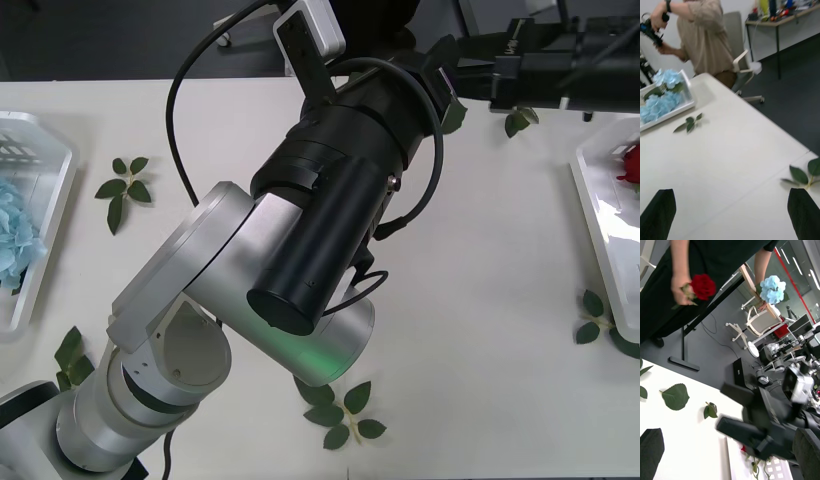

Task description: Place the red flowers into the right box and the blue flowers into the left box. If a person shows an open palm, hand one flower to the person first, then continue sorting.

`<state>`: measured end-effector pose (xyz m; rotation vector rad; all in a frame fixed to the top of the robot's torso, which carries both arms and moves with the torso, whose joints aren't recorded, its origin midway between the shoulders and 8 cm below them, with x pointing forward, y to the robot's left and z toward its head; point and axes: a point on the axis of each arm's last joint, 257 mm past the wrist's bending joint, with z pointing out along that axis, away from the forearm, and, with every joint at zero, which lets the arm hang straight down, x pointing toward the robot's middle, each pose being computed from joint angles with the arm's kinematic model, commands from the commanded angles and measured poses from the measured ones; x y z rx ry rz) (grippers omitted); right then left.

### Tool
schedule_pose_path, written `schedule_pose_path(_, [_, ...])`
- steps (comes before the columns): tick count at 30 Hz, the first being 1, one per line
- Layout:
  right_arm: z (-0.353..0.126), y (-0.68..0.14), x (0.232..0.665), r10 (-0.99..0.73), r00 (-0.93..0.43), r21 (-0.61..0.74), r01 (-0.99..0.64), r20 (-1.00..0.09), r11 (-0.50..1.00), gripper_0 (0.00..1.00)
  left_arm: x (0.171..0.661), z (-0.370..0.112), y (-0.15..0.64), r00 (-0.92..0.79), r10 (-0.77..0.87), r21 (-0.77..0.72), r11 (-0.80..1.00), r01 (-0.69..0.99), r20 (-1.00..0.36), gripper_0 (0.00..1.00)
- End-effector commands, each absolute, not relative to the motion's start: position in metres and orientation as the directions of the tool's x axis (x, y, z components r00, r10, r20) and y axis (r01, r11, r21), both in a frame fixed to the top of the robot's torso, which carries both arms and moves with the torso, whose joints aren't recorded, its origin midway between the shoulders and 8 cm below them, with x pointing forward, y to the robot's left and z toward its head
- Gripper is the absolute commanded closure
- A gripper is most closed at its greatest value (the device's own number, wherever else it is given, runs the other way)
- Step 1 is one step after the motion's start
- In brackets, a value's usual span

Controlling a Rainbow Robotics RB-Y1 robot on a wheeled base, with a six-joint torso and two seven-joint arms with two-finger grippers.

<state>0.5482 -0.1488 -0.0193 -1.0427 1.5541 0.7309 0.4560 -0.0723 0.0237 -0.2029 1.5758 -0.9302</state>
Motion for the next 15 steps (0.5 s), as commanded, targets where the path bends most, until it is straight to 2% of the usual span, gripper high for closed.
schedule_pose_path(1, [-0.022,-0.202,0.524,-0.357,-0.042,-0.113,-0.908,-0.933,0.403,0.13,0.449,0.031,-0.081,-0.241,-0.584,-0.628,0.668,0.399,-0.775,0.0])
schedule_pose_path(9, [-0.059,-0.253,0.472,-0.457,-0.153,-0.024,-0.933,-0.876,0.359,0.13,0.462,0.025,-0.06,-0.342,-0.587,-0.679,0.642,0.357,-0.734,0.0])
schedule_pose_path(15, [-0.067,-0.265,0.446,-0.47,-0.188,0.012,-0.935,-0.863,0.354,0.14,0.465,0.013,-0.016,-0.492,-0.476,-0.658,0.686,0.312,-0.729,0.0])
